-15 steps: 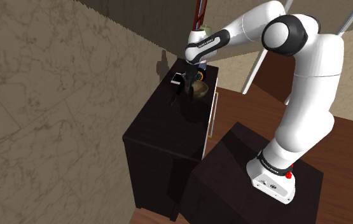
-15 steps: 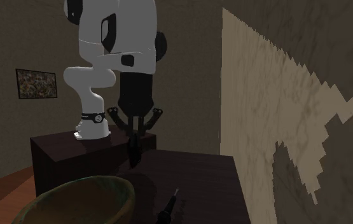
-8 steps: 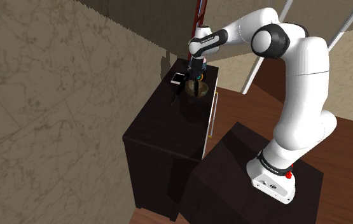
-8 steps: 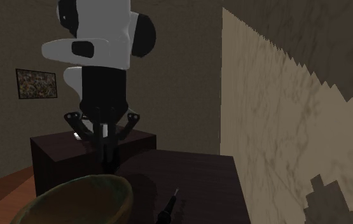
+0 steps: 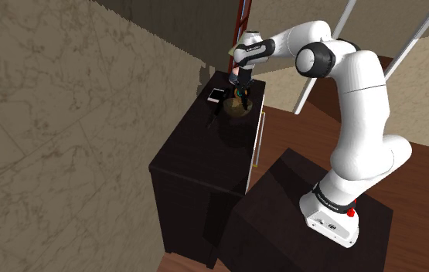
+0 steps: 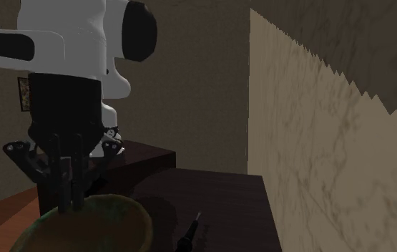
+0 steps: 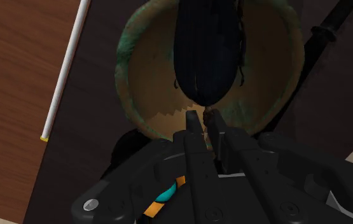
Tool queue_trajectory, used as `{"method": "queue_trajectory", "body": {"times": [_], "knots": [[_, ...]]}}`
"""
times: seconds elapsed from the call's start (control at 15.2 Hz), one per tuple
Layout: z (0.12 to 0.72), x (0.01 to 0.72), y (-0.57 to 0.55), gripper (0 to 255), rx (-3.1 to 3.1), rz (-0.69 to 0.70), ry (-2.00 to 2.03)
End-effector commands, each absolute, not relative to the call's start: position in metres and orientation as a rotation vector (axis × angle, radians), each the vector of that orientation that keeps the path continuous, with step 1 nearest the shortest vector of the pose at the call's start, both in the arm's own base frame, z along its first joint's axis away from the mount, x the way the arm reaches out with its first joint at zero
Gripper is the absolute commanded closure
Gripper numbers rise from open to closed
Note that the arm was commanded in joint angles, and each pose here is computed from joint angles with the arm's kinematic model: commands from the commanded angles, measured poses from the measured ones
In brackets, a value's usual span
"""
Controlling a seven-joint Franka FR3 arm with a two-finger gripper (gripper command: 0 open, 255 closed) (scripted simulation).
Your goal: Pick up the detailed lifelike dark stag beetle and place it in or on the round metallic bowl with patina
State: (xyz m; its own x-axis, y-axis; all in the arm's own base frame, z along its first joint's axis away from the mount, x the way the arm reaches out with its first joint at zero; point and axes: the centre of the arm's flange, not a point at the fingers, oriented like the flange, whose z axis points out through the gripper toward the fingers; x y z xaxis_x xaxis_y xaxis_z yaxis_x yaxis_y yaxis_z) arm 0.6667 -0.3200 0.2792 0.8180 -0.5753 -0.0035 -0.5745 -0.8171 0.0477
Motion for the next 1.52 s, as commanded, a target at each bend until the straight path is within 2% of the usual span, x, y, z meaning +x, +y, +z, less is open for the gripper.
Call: {"method": "queue_trajectory", "body": {"times": [0.0,0.59,1.06,1.12,1.45], "knots": [[0.27,0.667,-0.321,255,2.953,-0.027,-0.933],[0.222,0.667,-0.321,255,2.953,-0.027,-0.933],[0.222,0.667,-0.321,255,2.953,-0.027,-0.933],[0.222,0.667,-0.321,0,2.953,-0.027,-0.933],[0.222,0.667,-0.321,0,2.953,-0.027,-0.933]]}}
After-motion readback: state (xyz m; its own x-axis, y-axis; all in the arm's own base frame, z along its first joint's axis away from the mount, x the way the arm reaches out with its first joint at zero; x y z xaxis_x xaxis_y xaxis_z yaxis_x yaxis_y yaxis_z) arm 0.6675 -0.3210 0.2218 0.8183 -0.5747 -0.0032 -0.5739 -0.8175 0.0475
